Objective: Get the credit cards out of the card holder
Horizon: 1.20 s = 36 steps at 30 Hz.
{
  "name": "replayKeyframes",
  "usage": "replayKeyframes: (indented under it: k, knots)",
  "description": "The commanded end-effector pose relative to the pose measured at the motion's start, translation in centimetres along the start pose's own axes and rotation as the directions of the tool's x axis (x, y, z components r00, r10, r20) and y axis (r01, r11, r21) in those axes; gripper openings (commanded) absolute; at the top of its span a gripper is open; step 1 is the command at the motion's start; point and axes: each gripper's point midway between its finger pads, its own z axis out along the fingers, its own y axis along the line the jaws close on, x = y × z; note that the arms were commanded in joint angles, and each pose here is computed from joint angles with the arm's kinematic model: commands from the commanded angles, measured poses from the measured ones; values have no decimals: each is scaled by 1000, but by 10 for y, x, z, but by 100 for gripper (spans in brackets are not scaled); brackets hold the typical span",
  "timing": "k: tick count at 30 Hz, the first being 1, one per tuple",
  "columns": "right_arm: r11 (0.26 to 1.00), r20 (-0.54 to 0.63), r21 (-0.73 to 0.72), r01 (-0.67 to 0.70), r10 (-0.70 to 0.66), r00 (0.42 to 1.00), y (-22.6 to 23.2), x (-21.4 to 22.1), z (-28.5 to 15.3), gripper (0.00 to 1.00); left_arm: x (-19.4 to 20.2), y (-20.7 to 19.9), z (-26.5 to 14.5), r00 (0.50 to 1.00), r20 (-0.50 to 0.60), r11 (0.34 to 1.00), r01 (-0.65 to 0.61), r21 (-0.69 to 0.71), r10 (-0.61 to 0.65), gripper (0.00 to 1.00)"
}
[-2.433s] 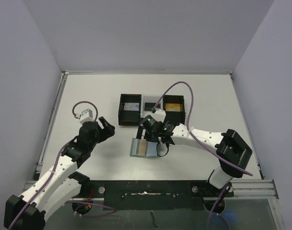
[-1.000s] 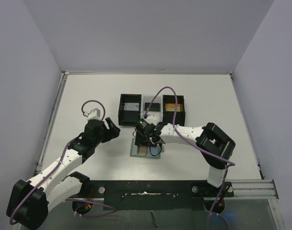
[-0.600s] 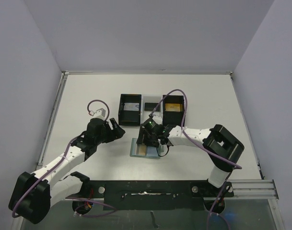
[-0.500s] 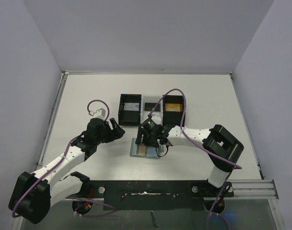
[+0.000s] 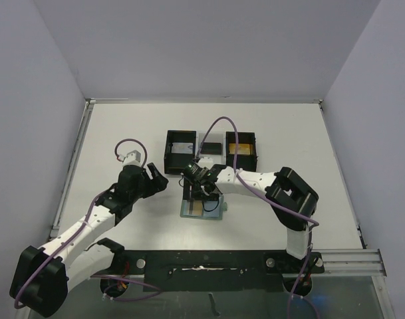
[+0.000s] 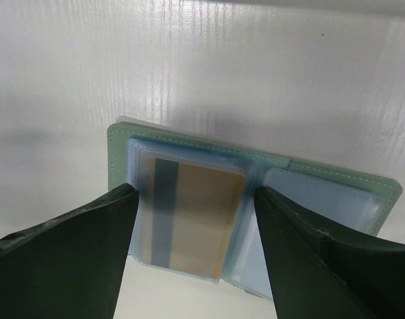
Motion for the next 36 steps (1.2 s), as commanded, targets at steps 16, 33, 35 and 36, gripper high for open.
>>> replayKeyframes:
  k: [16,33,35,36]
  knots:
    - [998,-12,62,11,-10,1000,-12,11,4,52,-13,-15,2,1000,25,999,7,40,-8,68]
    - [961,21,-227,-157,166,986,-5,5,-2,41,16,-46,8,992,-123,974,-13,226,42,68]
    - [958,17,-236,-163,172,985,-5,6,-1,41,20,-47,8,989,-138,971,-12,237,46,68]
    - [959,13,-231,-162,170,985,-6,7,-1,42,21,-47,8,988,-145,972,-10,235,45,67]
